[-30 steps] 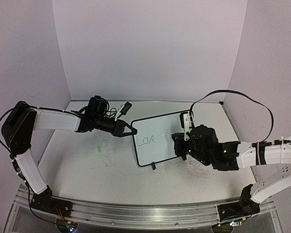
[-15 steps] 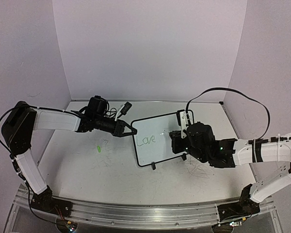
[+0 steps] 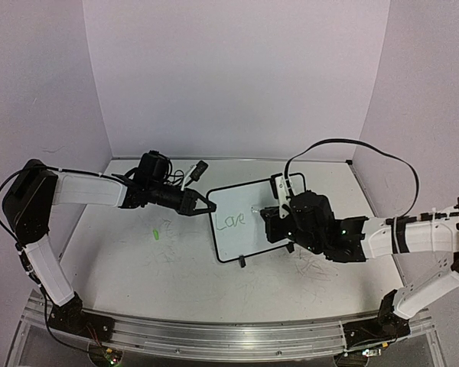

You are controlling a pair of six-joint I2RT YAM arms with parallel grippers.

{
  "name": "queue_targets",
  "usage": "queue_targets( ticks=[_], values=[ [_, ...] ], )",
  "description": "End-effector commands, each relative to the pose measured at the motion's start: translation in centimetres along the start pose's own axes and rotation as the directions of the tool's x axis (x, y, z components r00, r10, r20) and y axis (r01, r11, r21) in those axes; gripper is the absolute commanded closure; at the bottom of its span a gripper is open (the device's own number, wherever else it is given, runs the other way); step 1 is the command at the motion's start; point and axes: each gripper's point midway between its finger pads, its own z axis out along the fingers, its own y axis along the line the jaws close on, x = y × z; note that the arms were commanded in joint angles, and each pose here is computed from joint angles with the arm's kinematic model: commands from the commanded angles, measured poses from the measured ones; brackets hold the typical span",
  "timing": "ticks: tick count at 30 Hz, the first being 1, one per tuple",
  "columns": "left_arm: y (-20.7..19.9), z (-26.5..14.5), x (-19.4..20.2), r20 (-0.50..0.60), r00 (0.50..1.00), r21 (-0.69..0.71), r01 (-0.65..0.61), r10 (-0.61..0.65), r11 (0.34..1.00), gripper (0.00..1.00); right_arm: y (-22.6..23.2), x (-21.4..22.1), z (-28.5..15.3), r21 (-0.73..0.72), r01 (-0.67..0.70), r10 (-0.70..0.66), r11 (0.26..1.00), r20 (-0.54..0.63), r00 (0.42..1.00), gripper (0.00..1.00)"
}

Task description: Write a sentence on the whiteboard

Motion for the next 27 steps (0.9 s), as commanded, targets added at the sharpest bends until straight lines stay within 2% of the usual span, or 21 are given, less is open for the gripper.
queue_targets(
  ticks=[1,8,27],
  values=[
    [-1.3,-0.6,-1.5,0.016,0.999,0.016,-0.028,0.028,0.999,1.0,0.7,-2.5,0.3,-0.011,-0.025,0.026,1.0,0.064,0.998,1.0],
    [-1.4,-0.7,-1.6,0.018,0.999,0.017,-0.032,0.032,0.999,1.0,0.1,-2.6,0.7,0.033,-0.039,0.036,0.999,0.069,0.997,1.0],
    [-1.5,-0.7,-1.6,0.017,0.999,0.021,-0.031,0.03,0.999,1.0,0.0,-2.2,1.6,0.045,-0.037,0.035,0.998,0.049,0.998,1.0]
  ],
)
